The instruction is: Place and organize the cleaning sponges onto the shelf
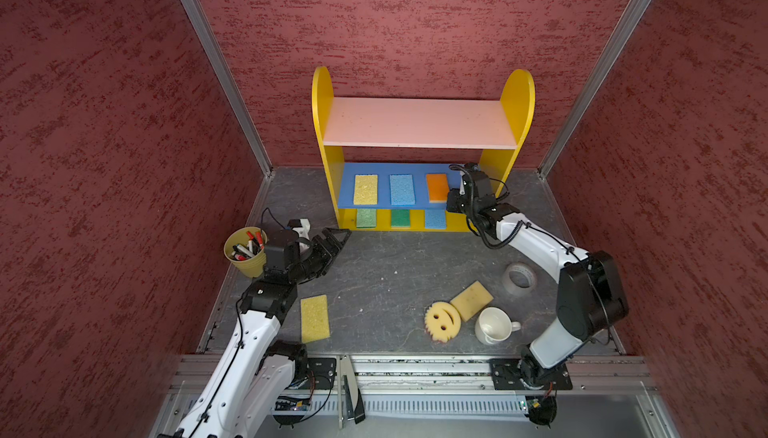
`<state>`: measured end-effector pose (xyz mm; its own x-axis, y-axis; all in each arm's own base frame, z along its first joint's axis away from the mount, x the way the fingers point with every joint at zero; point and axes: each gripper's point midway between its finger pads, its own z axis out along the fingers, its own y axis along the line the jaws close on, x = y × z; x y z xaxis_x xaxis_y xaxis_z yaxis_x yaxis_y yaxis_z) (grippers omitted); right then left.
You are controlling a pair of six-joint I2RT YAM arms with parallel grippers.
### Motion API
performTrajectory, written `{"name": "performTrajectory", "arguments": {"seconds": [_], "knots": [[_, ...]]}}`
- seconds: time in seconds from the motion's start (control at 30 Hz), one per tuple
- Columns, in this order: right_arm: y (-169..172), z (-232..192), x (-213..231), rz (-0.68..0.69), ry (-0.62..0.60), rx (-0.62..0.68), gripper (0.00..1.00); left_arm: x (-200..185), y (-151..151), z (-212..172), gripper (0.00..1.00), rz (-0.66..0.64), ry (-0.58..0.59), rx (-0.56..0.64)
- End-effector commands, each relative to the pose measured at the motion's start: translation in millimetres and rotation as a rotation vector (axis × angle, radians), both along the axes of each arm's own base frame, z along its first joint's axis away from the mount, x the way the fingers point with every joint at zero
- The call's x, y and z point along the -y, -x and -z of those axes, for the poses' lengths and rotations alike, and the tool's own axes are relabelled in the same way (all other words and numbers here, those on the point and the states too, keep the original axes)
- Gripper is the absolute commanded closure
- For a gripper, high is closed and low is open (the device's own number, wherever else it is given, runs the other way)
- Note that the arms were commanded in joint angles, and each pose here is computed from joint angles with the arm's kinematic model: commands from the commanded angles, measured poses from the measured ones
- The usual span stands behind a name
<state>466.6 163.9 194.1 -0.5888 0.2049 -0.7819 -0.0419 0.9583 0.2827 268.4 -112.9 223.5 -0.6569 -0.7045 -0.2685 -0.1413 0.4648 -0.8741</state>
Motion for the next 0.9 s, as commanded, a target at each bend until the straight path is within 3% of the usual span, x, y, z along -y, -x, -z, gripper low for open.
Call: {"name": "performTrajectory", "arguments": {"seconds": [0.0,0.27,0.5,0.87], "knots": [[-12,-13,-6,-0.007,-0.061,0.037,0.71,-1,-1,-6,0.11,0.005,-0.005,0.024],[-11,0,-10,-0.028,-0.076,0.0,0.79,-2,-1,-6,0.12,-0.001,-0.006,0.025],[-7,0,-9,-0.031,-0.074,0.001,0.91,-2,0,-5,0.12,-0.003,-0.005,0.023],[1,-9,-1,-0.006,-0.07,0.012,0.95,-2,1,-4,0.12,-0.003,-0.002,0.021]]}}
